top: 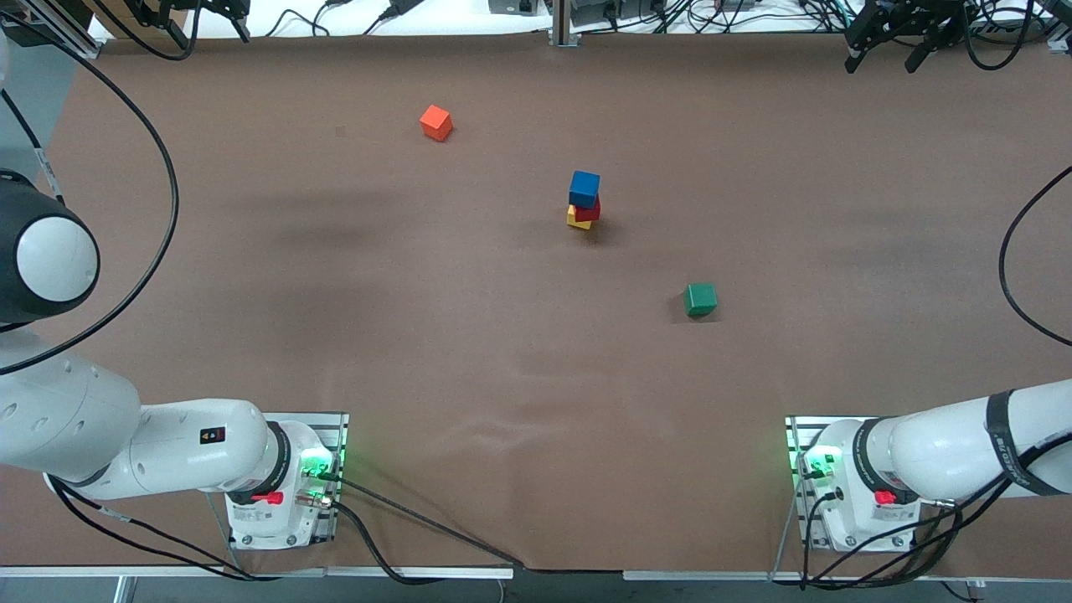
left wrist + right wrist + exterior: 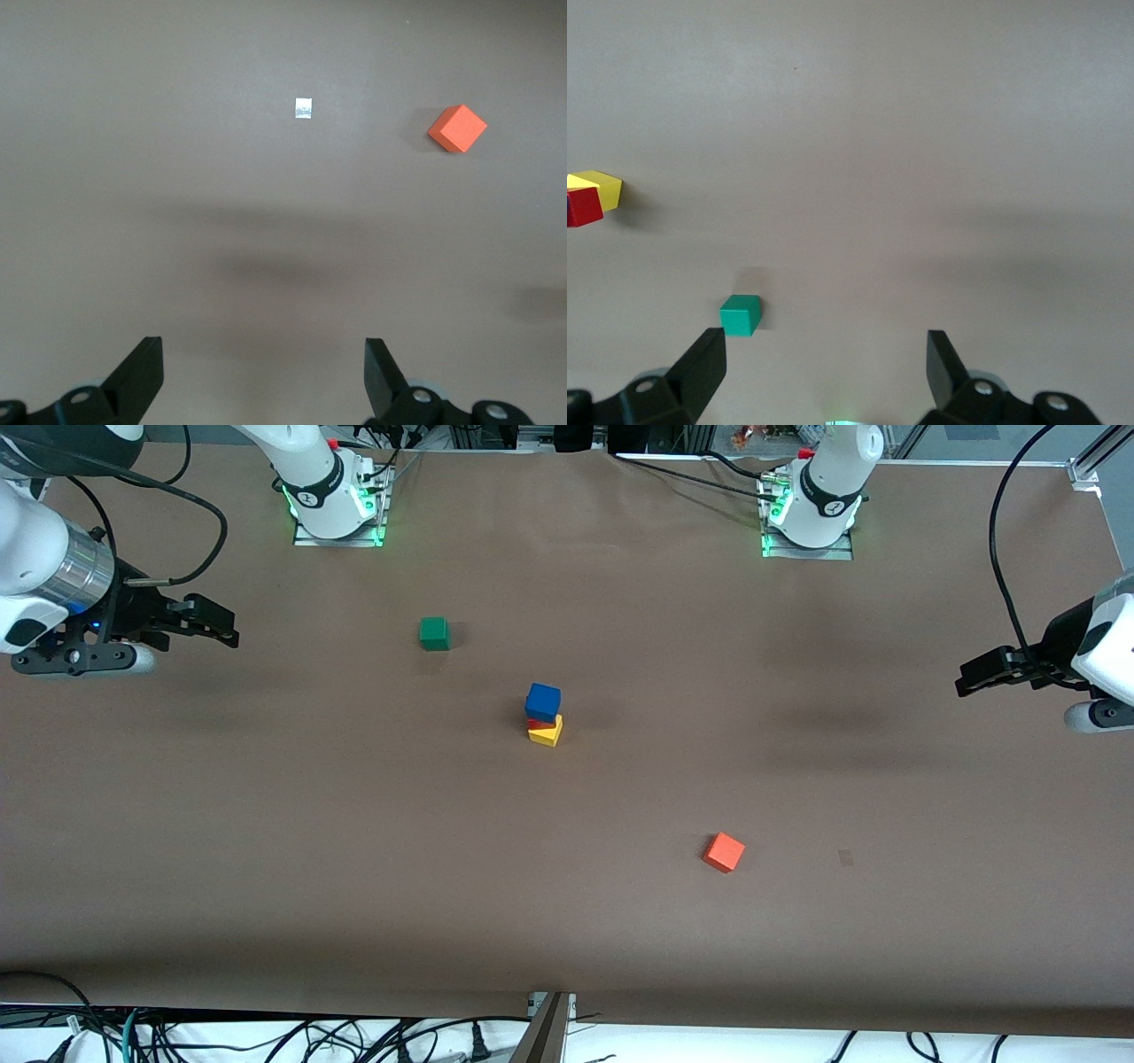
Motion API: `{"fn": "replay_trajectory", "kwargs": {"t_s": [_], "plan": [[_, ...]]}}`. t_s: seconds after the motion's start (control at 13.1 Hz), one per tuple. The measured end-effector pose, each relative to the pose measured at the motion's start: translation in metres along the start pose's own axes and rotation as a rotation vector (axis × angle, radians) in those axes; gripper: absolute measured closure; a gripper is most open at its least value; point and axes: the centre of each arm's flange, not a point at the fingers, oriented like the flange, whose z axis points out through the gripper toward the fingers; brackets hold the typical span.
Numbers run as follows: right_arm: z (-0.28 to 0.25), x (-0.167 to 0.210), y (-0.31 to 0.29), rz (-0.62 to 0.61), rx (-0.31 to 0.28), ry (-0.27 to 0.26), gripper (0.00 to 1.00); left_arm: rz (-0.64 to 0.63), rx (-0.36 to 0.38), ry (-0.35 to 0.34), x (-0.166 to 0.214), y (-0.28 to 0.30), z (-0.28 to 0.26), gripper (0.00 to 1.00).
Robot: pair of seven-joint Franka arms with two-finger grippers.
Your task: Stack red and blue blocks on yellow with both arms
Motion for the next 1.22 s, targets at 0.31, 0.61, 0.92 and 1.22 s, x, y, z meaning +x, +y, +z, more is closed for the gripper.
{"fn": "replay_trajectory", "kwargs": {"t_s": [0.31,0.61,0.92,1.22], "plan": [[-0.017,-0.001,-0.004,-0.01,-0.005,0.03,0.0,0.001,0.0,0.0,0.0,0.0,0.0,0.0],[-0.027,-0.002,0.003,0.003,-0.006,0.034,0.0,0.003,0.0,0.0,0.0,0.001,0.0,0.0],[-0.034,0.005,0.009,0.01,-0.027,0.054,0.0,0.004,0.0,0.0,0.0,0.001,0.0,0.0],[-0.023,0.02,0.009,0.011,-0.031,0.039,0.0,0.004,0.0,0.0,0.0,0.001,0.0,0.0]]}}
